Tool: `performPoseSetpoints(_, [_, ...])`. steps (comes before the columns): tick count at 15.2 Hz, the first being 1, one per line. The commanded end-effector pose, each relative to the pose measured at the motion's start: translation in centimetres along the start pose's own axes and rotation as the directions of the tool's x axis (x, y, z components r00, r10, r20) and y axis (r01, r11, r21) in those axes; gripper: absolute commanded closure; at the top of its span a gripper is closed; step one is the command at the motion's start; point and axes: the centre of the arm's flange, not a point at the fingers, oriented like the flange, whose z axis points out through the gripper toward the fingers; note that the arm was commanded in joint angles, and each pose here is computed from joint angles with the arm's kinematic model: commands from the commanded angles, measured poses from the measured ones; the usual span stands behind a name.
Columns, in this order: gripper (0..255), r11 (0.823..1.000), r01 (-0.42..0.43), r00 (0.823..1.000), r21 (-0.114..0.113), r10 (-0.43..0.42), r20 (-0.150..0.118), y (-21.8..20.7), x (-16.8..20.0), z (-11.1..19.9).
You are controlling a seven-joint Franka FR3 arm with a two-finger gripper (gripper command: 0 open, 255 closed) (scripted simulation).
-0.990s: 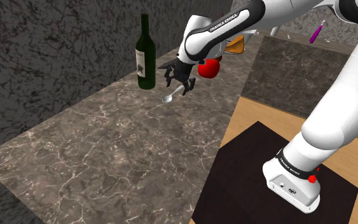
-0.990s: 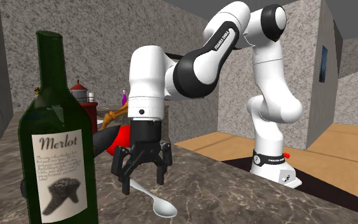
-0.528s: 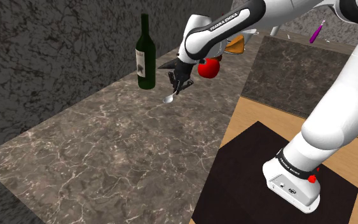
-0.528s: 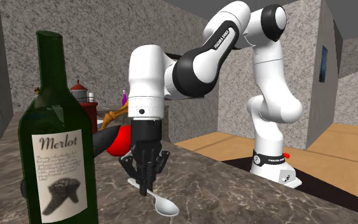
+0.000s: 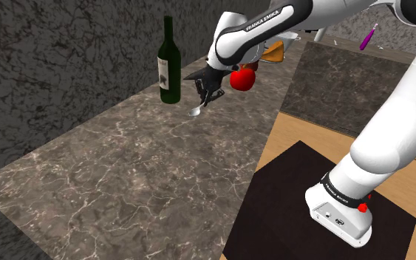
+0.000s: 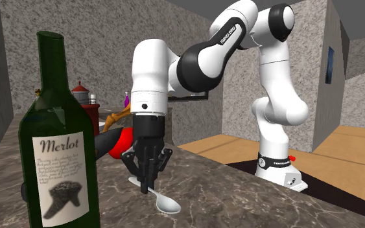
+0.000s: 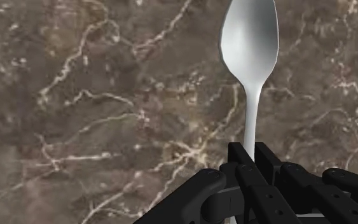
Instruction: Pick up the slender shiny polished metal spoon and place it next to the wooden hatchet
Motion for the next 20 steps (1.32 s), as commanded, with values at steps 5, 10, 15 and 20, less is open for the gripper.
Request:
performPoseSetpoints(5, [255,1.0,0.0,1.0,0.0,0.0,0.0,-0.5,-0.3,-3.1])
performPoseSetpoints(10, [255,1.0,0.0,1.0,0.0,0.0,0.0,-0.9,-0.7,-5.6])
performPoseSetpoints(15, [255,1.0,0.0,1.0,0.0,0.0,0.0,-1.3,-1.1,-8.2])
performPoseSetpoints(20, [255,1.0,0.0,1.0,0.0,0.0,0.0,-1.7,-1.5,-10.8])
